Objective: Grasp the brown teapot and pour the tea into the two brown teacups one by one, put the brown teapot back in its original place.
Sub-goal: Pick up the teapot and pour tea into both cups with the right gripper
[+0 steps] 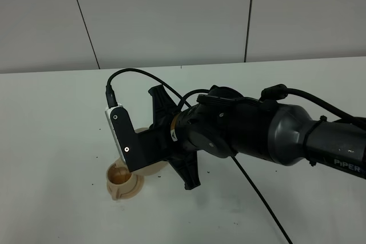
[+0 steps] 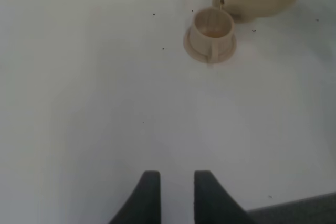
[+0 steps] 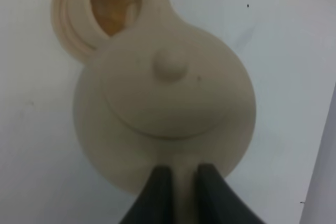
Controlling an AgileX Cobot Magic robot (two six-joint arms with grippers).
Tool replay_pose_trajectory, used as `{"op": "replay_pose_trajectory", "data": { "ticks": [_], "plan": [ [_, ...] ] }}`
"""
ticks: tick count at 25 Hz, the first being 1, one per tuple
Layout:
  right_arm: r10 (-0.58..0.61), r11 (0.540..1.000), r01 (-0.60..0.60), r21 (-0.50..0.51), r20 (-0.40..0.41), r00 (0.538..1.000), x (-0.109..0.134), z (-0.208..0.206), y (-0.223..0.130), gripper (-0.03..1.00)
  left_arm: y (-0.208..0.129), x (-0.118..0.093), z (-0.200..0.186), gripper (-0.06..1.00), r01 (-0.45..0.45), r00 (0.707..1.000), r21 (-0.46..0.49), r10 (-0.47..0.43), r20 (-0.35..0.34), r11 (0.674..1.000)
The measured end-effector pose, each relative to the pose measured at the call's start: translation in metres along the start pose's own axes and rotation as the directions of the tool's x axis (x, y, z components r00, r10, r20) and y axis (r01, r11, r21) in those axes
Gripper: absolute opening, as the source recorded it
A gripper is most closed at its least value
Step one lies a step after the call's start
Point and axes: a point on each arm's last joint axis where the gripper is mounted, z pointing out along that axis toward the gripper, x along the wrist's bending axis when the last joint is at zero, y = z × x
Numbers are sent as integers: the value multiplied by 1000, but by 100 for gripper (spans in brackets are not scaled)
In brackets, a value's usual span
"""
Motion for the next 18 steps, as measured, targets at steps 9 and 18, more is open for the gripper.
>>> {"op": "replay_pose_trajectory", "data": {
  "ticks": [9, 18],
  "plan": [
    [-26, 1000, 26, 1, 10, 1000, 0, 0, 2, 10, 0, 0, 0, 23, 0, 1000, 0, 0, 0, 1000],
    [-42, 999, 42, 8, 0, 999, 4, 10, 1, 10, 0, 0, 0, 23, 0, 1000, 0, 0, 0, 1000]
  ]
}}
